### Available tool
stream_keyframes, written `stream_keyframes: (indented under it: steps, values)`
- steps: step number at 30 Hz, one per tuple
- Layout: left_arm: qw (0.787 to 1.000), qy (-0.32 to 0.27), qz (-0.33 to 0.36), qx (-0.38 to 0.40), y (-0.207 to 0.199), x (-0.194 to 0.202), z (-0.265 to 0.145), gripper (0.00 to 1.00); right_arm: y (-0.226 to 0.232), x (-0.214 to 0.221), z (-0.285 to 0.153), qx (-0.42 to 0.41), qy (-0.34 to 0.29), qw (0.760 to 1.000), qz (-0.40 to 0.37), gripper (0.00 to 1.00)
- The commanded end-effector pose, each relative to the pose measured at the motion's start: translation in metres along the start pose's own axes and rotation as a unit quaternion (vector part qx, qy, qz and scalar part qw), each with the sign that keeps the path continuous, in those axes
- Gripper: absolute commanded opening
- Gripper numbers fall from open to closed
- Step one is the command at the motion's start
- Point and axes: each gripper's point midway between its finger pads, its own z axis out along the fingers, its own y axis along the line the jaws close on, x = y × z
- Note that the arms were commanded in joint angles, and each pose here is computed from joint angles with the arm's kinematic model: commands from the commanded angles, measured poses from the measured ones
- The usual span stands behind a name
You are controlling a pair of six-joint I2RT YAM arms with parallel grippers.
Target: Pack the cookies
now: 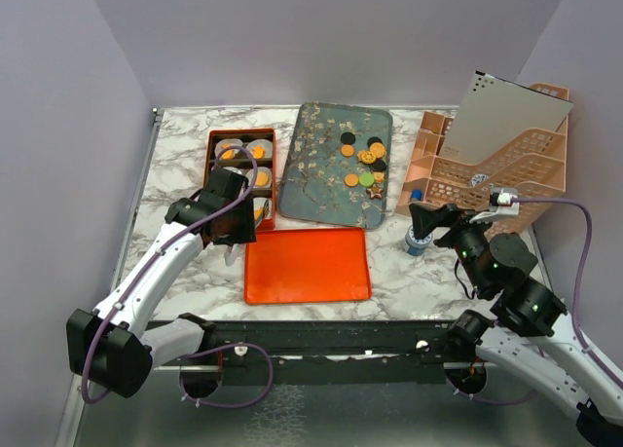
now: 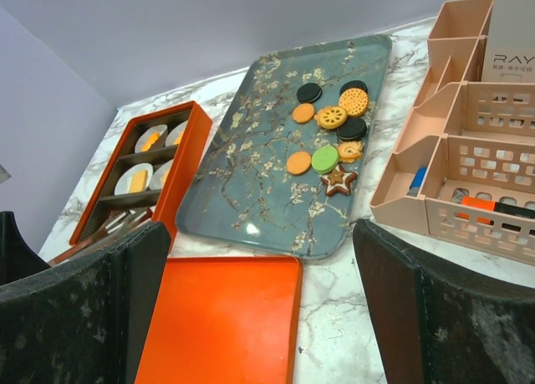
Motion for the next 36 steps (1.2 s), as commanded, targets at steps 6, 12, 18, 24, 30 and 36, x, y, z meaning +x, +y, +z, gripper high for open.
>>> stream_keyframes:
  steps: [6,12,18,24,30,36]
  values:
    - [0.997,-0.061,0.013,0.051,-0.023,-0.04,-0.035,0.46,0.002,-0.006,-0.003,-0.003,-0.004,1.0,0.007,1.0]
    - [0.992,-0.071,0.03,0.096,-0.049,-0.064,-0.043,0.46,-0.002,-0.004,0.0,0.004,-0.013,1.0,0.003,1.0]
    - [0.987,-0.071,0.061,0.127,-0.086,-0.078,-0.035,0.46,-0.001,-0.004,0.005,0.005,-0.017,1.0,-0.008,1.0]
    - [0.982,-0.074,0.094,0.148,-0.117,-0.081,-0.018,0.47,-0.002,0.0,0.008,0.007,-0.02,1.0,-0.011,1.0]
    - [0.979,-0.071,0.115,0.152,-0.146,-0.082,0.007,0.47,-0.003,0.004,0.01,0.007,-0.021,1.0,-0.012,1.0]
    - [0.98,-0.08,0.144,0.115,-0.167,-0.09,0.031,0.48,-0.005,0.006,0.008,0.006,-0.022,1.0,-0.009,1.0]
